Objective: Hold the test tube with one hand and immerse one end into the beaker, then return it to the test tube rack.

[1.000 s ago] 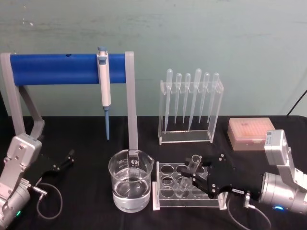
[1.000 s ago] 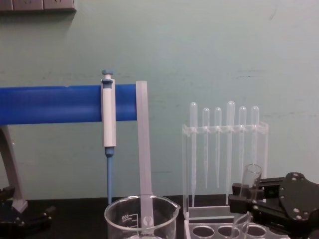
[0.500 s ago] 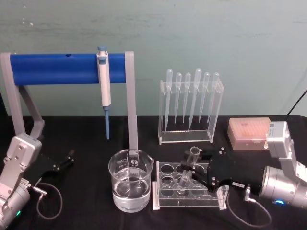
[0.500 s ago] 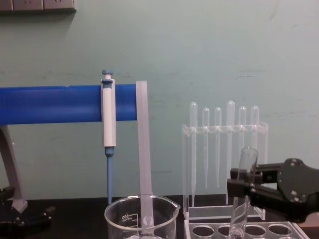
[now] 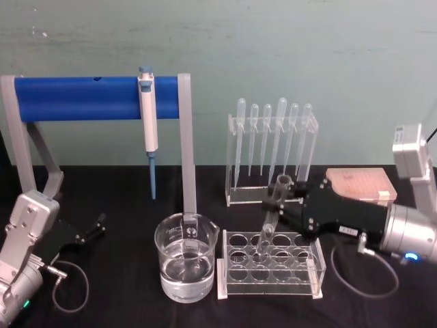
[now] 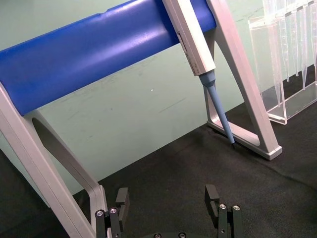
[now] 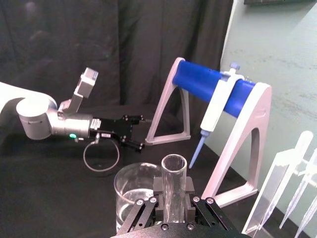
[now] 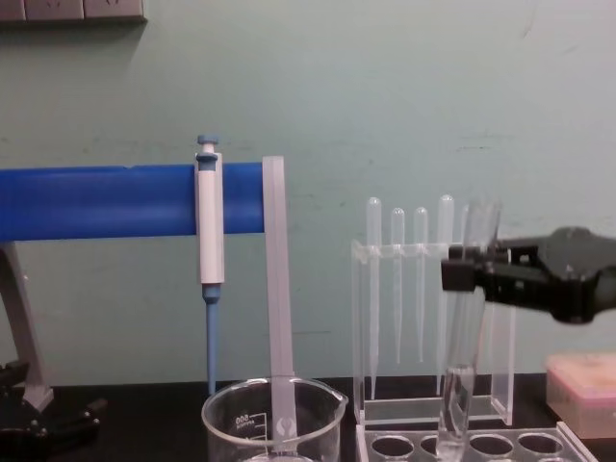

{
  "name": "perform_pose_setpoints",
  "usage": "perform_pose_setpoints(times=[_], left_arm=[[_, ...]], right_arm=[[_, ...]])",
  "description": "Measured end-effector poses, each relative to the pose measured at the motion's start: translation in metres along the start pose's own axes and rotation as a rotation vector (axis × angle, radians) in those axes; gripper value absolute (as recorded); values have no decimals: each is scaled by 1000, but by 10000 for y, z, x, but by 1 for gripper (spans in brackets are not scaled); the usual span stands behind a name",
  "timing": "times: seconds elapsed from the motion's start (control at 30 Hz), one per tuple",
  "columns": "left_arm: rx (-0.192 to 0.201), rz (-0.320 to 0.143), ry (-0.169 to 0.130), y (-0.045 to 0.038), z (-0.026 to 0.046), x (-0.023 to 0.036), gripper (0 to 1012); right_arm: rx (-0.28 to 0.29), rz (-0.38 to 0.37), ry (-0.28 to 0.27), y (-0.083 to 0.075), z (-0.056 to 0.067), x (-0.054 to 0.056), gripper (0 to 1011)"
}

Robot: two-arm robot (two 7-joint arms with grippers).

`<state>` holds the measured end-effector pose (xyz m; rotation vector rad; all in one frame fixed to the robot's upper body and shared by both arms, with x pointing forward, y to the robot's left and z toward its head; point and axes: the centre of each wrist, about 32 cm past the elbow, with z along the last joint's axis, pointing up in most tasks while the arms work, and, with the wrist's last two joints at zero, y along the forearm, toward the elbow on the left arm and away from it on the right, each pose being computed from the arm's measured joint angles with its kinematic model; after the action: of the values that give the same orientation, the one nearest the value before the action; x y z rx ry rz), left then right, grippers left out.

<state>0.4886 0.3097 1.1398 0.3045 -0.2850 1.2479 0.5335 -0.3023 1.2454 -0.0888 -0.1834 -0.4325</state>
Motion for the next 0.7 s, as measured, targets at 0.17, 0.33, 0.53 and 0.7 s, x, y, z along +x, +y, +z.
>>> perform_pose_setpoints(times=[0.17, 0.33, 0.53, 0.7], left_arm=[[0, 0, 0, 0, 0, 0, 1000], [0, 0, 0, 0, 0, 0, 1000], [0, 0, 0, 0, 0, 0, 1000], [0, 0, 0, 0, 0, 0, 1000]], right_arm=[[9, 3, -7, 18, 188, 54, 224], [15, 17, -32, 84, 358, 102, 224], [36, 41, -55, 228, 490, 120, 225], [64, 81, -68, 431, 580, 118, 224]])
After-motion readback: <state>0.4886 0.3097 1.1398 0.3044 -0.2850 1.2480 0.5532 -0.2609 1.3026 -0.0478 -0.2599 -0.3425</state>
